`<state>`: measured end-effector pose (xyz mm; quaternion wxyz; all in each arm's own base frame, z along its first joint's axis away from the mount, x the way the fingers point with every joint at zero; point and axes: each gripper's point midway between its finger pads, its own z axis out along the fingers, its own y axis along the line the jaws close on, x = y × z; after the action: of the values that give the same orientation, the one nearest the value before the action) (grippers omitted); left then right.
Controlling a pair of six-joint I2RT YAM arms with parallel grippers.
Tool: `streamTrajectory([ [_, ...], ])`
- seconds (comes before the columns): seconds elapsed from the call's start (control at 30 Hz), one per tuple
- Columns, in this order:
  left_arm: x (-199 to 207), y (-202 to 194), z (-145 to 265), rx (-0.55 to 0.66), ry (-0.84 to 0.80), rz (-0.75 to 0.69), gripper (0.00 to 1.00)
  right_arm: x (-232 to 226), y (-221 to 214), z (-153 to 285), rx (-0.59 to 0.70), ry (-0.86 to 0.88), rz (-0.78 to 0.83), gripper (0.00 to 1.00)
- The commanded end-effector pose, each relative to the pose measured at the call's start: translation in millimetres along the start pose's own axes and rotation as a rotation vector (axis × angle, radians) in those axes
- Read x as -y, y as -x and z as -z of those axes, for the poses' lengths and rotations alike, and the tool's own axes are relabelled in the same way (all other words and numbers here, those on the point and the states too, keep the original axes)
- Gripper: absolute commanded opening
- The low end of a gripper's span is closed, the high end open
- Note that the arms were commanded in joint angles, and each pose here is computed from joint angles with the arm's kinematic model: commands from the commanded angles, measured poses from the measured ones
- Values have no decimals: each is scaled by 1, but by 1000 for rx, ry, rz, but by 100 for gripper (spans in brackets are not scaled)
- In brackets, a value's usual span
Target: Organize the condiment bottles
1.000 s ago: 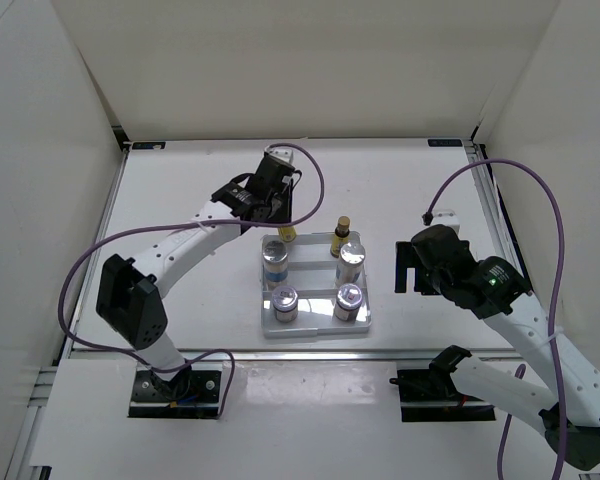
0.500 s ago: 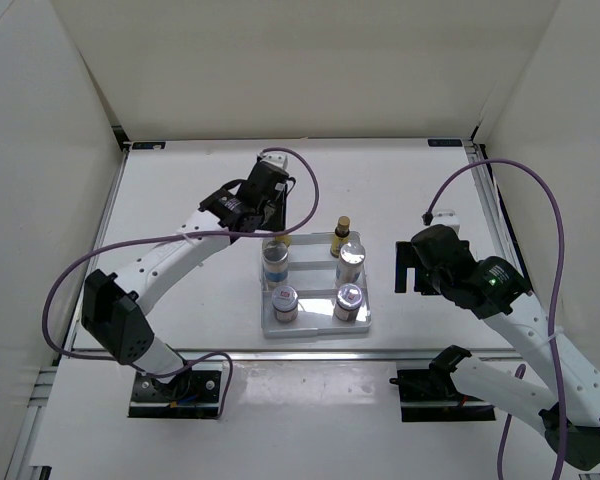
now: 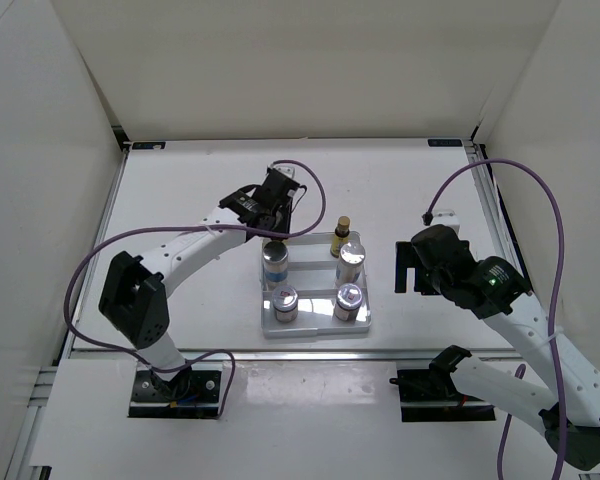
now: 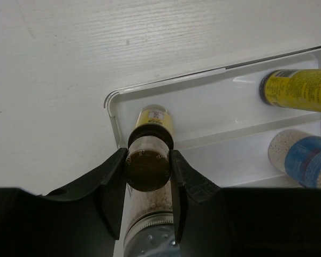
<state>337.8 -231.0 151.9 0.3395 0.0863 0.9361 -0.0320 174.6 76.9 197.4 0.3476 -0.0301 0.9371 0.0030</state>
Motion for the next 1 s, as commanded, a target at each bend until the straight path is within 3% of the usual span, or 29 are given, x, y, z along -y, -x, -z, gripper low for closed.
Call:
streamTrajectory([
  [0.0,5,17,7,53,-15,15,24,-1,3,-2,22,-3,-19,100],
  [0.1,5,15,6,38,-9,9,72,-1,3,-4,14,-7,-15,100],
  [0.13,3,13,6,34,3,16,81,-1,3,-4,14,-7,-15,100],
  [0.17,2,19,8,49,8,20,100,-1,3,-4,14,-7,-15,100],
  [0.3,0,27,24,55,5,22,100,0,4,-4,19,-15,-24,100],
  [0.57,-54,84,140,340,80,32,100,1,4,-4,23,-23,-24,100],
  [0.77,-145,58,192,463,378,19,100,-3,9,4,31,18,-19,100],
  [0.9,-201,13,195,480,616,61,100,-5,10,11,79,68,-19,100],
  [0.97,-205,4,205,548,578,152,100,-4,10,12,97,78,-27,100],
])
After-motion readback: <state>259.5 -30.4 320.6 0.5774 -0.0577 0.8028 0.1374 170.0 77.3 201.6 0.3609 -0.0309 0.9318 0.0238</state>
